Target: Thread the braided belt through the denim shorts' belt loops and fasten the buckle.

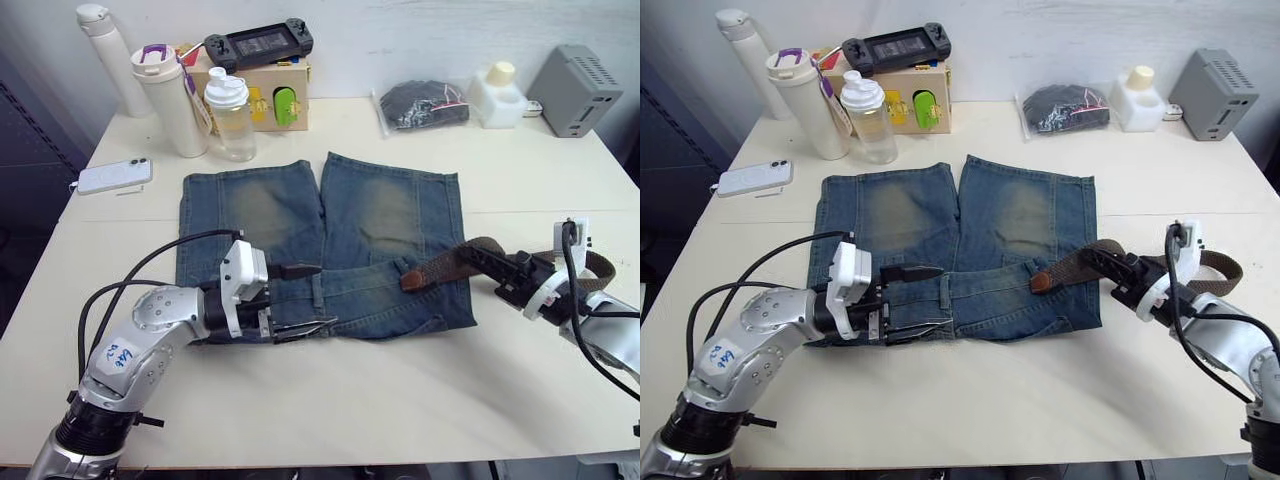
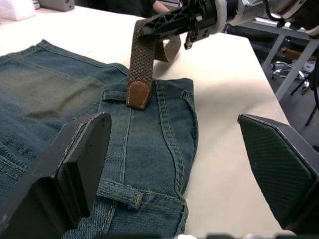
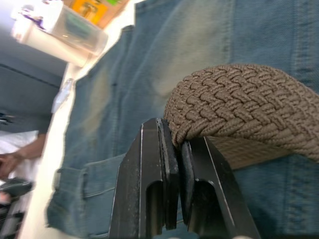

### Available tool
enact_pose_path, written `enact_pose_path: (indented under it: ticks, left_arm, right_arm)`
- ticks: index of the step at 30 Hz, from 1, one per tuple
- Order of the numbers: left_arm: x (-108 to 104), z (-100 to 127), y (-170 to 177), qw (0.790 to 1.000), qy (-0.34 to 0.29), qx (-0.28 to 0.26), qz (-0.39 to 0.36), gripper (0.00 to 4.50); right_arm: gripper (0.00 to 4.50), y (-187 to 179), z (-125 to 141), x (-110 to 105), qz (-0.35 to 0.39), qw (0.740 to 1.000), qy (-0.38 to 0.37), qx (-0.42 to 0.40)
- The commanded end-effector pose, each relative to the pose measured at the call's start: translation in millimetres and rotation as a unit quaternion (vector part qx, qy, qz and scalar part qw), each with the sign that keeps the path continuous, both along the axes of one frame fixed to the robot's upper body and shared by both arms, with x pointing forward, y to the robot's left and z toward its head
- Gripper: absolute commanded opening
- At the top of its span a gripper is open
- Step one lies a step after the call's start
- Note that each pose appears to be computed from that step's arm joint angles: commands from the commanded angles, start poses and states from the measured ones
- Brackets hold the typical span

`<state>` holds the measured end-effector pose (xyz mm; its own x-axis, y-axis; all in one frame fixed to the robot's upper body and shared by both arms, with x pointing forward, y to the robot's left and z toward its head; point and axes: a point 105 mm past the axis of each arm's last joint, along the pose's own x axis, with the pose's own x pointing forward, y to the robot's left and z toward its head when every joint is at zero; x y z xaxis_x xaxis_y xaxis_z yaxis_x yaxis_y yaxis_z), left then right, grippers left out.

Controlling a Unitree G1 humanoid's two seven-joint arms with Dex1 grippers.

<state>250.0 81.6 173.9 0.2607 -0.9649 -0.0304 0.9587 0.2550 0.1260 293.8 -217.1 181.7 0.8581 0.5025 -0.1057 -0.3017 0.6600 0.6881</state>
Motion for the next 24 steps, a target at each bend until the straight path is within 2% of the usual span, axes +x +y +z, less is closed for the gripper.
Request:
enact_pose_path:
  ticks: [1,11,16,24]
  left_arm:
    - [-4.1,4.8,1.0,1.0,-0.013,-0.002,0.007,4.44]
    - [-4.5,-1.3,4.2,1.0,-0.009,0.003,0.019,4.44]
    - [-4.0,0.0,4.4,1.0,-0.009,-0.003,0.024,4.44]
    - [-3.8,-0.4,3.8,1.0,-0.011,-0.001,0.025,4.44]
  right_arm:
    - [0.0,-8.6,19.6,2.6,-0.008,0.999,-0.037,-0.008]
    - [0.0,-17.1,31.4,13.9,-0.016,0.997,-0.056,-0.041]
    - [0.0,-13.8,26.3,14.3,-0.007,0.997,-0.049,-0.066]
    - [0.0,-15.9,39.6,17.9,-0.015,0.994,-0.08,-0.077]
